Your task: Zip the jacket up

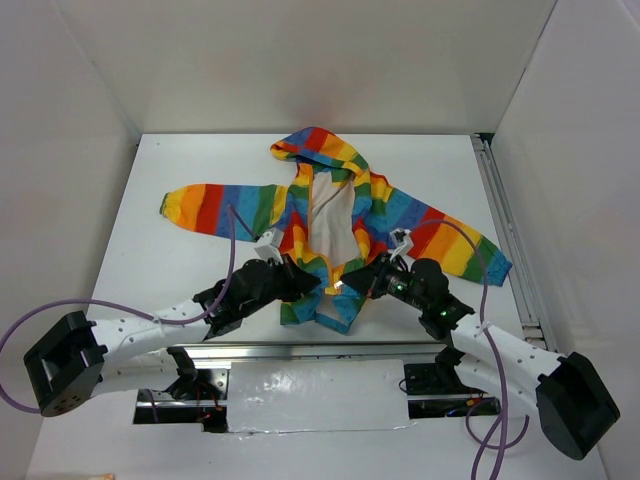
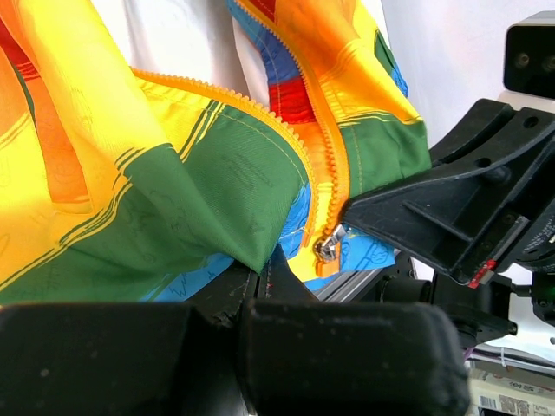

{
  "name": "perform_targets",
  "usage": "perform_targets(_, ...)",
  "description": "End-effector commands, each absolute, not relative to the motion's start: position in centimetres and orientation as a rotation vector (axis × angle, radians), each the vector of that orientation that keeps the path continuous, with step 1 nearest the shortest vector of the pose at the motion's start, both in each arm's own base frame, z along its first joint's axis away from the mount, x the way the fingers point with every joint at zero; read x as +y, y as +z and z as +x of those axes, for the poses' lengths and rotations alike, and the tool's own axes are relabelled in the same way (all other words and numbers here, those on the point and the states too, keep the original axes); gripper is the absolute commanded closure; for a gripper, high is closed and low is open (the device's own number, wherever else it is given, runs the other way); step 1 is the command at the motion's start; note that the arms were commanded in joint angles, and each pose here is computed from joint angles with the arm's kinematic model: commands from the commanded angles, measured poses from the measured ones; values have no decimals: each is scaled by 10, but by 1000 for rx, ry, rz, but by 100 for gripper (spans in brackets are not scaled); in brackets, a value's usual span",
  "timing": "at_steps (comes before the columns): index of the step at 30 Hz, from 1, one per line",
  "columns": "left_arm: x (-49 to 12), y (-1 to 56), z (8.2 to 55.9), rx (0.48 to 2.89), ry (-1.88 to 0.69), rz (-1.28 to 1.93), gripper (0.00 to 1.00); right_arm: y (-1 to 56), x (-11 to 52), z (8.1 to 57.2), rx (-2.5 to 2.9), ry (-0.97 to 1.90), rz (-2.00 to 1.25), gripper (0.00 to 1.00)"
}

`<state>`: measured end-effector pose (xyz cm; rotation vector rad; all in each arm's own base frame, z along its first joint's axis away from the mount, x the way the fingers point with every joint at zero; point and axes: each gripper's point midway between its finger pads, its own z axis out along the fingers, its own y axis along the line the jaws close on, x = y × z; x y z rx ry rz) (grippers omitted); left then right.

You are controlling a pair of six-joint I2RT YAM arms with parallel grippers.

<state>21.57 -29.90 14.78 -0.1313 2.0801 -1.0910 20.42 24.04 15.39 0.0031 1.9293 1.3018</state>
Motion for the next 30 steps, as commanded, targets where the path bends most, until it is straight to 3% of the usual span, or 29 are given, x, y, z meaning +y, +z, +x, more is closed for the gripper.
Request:
perform_targets(1, -308, 189, 223, 1967, -1171, -153, 100, 173, 246, 209, 1862, 1314, -37, 100)
perform_targets(30, -306, 186, 220, 1995, -1163, -160, 100, 190, 249, 208, 1796, 1313, -58, 100)
